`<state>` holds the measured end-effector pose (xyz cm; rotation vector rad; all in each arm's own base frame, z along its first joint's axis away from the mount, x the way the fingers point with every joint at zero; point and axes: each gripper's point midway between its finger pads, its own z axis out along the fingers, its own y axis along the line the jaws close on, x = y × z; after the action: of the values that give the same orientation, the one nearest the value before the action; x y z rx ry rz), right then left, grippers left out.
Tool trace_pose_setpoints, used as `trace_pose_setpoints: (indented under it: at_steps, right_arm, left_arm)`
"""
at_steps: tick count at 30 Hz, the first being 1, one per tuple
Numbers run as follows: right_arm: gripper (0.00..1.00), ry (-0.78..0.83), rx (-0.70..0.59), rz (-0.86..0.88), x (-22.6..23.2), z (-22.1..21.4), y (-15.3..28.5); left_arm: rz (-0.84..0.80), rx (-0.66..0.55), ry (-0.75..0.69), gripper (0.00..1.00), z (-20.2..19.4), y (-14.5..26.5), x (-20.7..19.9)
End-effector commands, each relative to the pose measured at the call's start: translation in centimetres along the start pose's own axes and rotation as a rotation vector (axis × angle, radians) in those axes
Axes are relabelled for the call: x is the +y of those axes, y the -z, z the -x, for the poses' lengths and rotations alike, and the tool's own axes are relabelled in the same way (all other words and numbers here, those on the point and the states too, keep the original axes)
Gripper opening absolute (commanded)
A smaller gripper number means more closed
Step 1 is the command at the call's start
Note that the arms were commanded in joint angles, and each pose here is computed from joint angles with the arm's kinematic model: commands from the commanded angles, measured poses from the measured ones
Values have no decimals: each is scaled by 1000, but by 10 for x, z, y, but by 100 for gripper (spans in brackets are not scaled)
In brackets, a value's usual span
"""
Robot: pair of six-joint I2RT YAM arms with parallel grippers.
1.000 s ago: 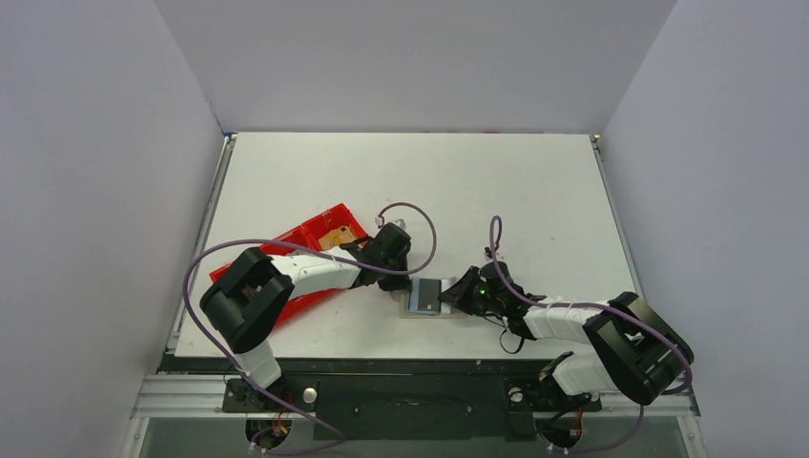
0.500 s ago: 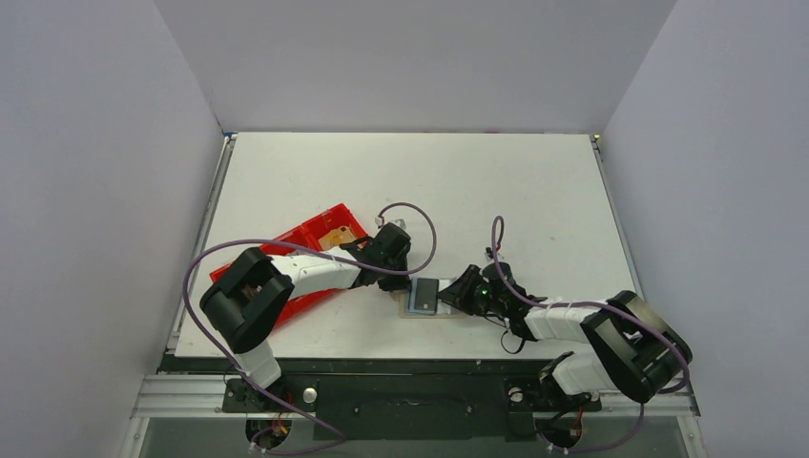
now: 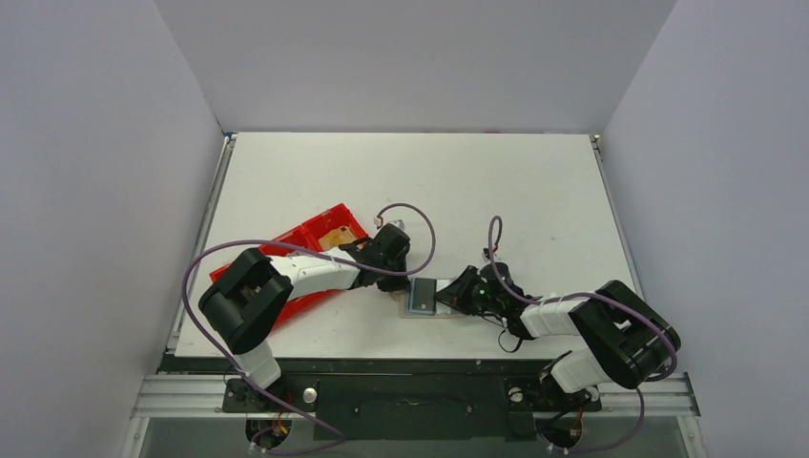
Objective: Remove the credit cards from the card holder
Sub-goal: Remove the credit card from the card holder.
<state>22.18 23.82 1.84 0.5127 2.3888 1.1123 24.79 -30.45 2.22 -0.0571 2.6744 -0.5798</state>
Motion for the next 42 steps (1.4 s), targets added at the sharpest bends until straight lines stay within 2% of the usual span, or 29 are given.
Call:
trace_pose_setpoints:
  at_steps: [1, 19, 26, 34, 42]
  right_arm:
    - [12, 14, -26, 57, 16, 8, -2]
    - [12, 145, -37, -28, 24, 4, -3]
    - [4, 125, -42, -34, 17, 3, -2]
    - [13, 74, -40, 65, 27, 1, 0]
    - [14, 16, -46, 123, 31, 3, 1]
  left_arm:
    - [114, 75, -30, 0, -24, -7, 32]
    - [118, 79, -30, 0, -25, -8, 33]
    - [119, 79, -28, 0, -26, -7, 34]
    - [120, 79, -28, 0, -26, -7, 34]
    - [121, 77, -27, 0, -25, -7, 34]
